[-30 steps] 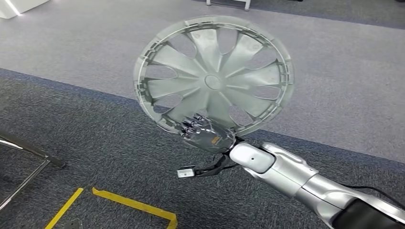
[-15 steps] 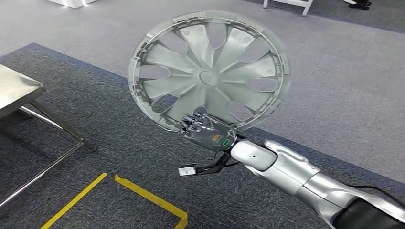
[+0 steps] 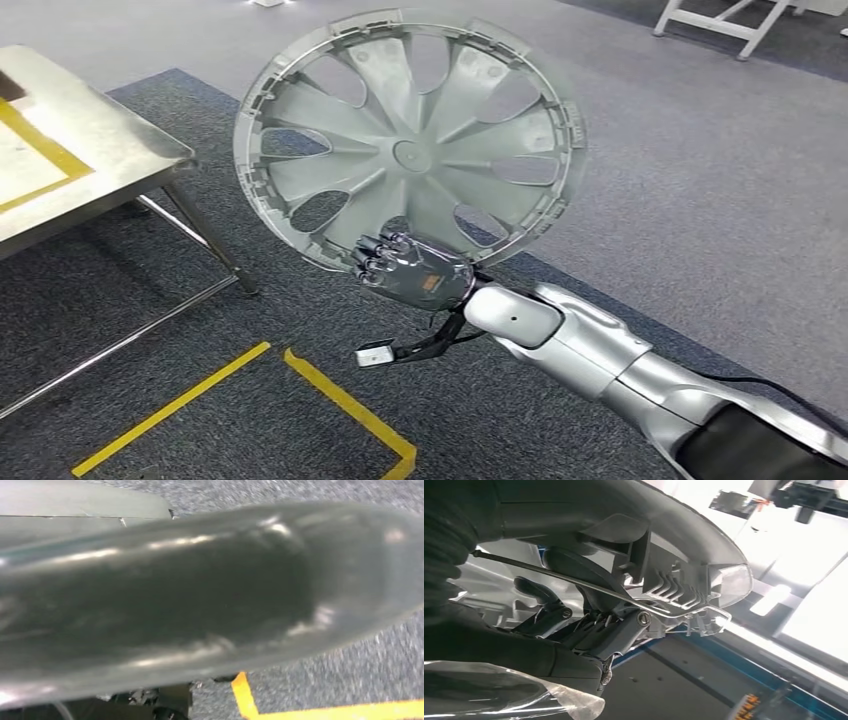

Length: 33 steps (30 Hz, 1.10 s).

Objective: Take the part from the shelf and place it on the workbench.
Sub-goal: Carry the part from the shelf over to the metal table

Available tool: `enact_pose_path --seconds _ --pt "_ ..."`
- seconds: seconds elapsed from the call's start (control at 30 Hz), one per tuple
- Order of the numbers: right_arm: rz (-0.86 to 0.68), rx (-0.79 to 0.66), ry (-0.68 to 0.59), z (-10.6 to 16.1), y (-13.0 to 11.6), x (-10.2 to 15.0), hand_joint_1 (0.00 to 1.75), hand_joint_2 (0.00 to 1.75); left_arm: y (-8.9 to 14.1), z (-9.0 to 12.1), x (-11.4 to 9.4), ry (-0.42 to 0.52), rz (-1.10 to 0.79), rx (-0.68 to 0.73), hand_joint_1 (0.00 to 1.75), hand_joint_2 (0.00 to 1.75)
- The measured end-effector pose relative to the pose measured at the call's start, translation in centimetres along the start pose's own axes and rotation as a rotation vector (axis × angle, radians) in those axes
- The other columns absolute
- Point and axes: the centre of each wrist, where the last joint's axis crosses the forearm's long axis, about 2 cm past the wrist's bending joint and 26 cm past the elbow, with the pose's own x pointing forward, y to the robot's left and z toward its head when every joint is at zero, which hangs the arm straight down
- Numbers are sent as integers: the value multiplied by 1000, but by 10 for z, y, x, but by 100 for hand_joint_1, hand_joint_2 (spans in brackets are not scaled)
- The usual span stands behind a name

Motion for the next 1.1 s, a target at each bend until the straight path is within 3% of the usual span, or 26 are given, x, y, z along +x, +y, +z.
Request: enact_pose_path --seconds 0.3,0.67,1.1 --pt "-3 7 -6 1 1 -1 175 175 -3 1 1 19 -6 -9 0 0" --pt "-8 7 5 -9 1 -38 175 175 -7 2 0 33 -36 -17 0 0" --pt "-12 23 32 -11 4 -43 175 175 -7 2 1 69 -56 -2 0 0"
